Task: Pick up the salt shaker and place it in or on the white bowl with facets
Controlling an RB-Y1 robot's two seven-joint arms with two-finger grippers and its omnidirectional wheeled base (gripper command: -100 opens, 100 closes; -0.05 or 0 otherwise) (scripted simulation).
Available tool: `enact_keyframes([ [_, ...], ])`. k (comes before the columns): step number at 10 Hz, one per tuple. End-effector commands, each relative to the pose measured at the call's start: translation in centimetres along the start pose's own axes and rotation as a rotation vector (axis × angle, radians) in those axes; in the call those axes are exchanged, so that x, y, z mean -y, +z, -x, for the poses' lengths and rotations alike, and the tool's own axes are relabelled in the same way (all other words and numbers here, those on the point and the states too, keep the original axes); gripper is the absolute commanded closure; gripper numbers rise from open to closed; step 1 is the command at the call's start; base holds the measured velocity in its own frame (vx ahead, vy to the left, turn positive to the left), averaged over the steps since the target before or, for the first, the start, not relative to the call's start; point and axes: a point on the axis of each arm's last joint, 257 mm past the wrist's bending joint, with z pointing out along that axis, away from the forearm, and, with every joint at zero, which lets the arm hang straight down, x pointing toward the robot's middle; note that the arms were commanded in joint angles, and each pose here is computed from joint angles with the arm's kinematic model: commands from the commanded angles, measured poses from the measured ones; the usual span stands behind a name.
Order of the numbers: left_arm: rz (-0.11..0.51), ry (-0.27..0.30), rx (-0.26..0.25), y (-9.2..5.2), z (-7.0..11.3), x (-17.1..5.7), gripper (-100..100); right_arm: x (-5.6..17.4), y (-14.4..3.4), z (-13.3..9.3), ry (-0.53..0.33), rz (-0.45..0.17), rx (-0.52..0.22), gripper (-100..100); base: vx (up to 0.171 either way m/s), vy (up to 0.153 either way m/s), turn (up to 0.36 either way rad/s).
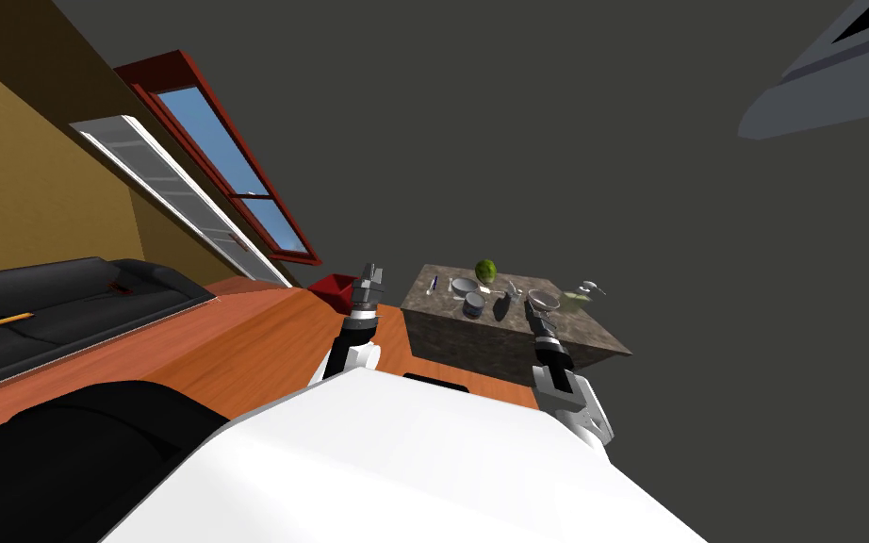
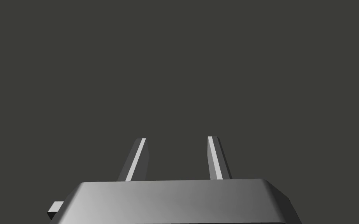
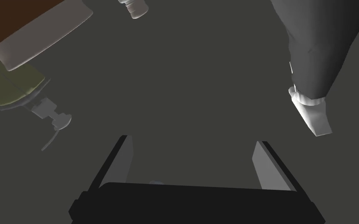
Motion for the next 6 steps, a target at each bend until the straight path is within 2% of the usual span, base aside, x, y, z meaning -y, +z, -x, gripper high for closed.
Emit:
enact_keyframes([
  [1,0.0,0.0,0.0,0.0,0.0,0.0,0,1.3,0.2,-1.1,-0.053,-0.028,-0.023,-100,0.033,0.021,-0.005],
  [6,0.0,0.0,0.0,0.0,0.0,0.0,0,4.2,1.0,-3.7,-0.183,-0.09,-0.088,-100,0.041,0.015,0.001],
])
